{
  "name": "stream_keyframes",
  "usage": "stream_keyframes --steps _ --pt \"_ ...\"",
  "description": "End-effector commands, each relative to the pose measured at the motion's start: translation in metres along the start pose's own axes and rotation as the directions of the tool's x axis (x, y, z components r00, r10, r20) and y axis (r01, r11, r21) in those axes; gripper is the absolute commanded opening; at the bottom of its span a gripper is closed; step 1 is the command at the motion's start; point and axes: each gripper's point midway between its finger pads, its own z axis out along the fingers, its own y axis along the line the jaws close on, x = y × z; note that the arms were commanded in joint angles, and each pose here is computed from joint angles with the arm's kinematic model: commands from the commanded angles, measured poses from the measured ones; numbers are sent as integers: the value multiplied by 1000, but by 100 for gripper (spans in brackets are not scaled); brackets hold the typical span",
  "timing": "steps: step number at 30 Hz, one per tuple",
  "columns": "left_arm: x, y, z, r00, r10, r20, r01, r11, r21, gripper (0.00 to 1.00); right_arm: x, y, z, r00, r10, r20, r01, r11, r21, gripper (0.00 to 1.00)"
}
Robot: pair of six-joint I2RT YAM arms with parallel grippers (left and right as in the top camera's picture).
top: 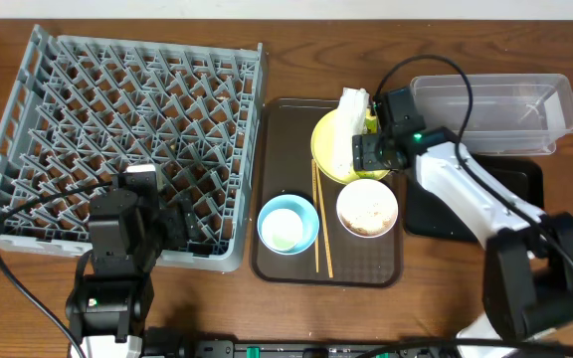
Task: Sort waste into correct bins and load items into the dishwasher
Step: 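Reach right gripper to the yellow plate and grasp the bag and wrapper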
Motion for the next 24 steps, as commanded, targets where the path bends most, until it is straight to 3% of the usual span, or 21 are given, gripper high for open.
stream_keyframes --steps 1,6,7,9,12,16,24 --pt "-9 -2 -5 1000 1 24 -1 1000 9 86 3 1 17 997 73 -28 -72 997 21 74" --pt "-9 -2 -5 1000 1 24 -1 1000 9 86 10 3 33 994 97 -58 -96 995 14 52" --pt "-9 -2 -5 1000 1 24 -1 1000 9 86 11 4 35 993 97 -62 -97 995 9 39" --pt "-9 -2 -5 1000 1 24 -1 1000 9 86 12 4 35 993 97 -63 -96 995 9 25" --pt "-9 -2 -5 1000 1 24 -1 1000 9 87 12 5 35 993 96 -67 -97 995 -1 15" --pt "-9 -2 -5 1000 1 24 -1 1000 9 87 12 8 35 993 97 -68 -98 995 -17 2" --pt "-9 -2 -5 1000 1 24 -1 1000 9 86 0 7 26 994 106 -27 -107 994 -28 1"
